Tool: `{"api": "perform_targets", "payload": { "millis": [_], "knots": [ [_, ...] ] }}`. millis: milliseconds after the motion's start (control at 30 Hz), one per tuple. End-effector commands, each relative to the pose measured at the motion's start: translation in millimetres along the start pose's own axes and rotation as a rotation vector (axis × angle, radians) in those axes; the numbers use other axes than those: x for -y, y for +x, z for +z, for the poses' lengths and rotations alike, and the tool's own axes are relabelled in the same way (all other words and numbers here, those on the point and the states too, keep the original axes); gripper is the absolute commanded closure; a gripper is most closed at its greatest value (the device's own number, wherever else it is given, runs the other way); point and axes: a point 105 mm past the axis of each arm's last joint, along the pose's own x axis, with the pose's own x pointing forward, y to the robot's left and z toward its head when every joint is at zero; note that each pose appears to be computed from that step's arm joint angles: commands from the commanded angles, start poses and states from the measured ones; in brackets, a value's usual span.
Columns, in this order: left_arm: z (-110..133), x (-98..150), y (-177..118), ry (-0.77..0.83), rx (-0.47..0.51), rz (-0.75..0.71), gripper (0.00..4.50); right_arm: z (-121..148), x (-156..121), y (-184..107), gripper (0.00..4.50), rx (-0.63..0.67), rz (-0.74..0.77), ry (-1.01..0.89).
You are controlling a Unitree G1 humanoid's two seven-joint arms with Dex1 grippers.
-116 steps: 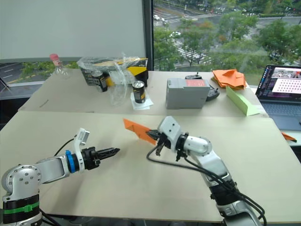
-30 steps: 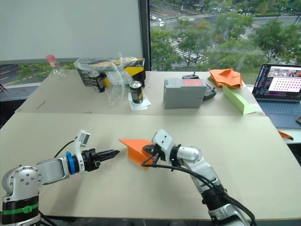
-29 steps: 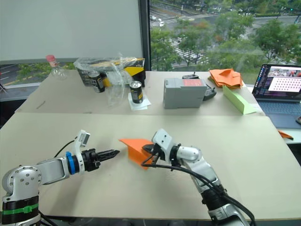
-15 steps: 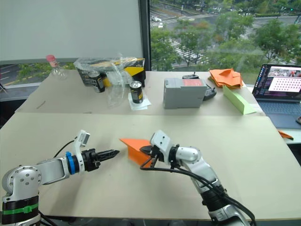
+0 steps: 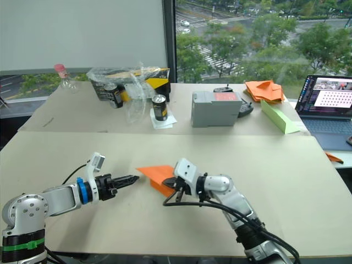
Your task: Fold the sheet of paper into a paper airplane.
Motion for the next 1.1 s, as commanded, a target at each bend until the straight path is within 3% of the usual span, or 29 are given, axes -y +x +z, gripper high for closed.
{"api": "perform_targets", "payload": {
  "millis": [33,300,600,767,1100],
  "knots": [
    [11,8,-5,0.045,0.044,-0.019,2.98,1,0,0,4.44,0.0,-0.005,-0.043],
    [16,11,7,0.095,0.046,-0.001,2.98,-11,-3,0,4.44,-0.043,0.0,-0.055],
    [12,15,34,0.254,0.009,0.021,2.98,-12,-4,1,4.44,-0.047,-0.002,-0.056],
    [13,21,46,0.285,0.004,-0.021,4.48,-13,-4,1,4.5,-0.047,-0.009,-0.054],
    [4,7,62,0.33,-0.063,0.013,4.48,-13,-4,-1,4.5,-0.048,-0.029,-0.052]
  ]
}}
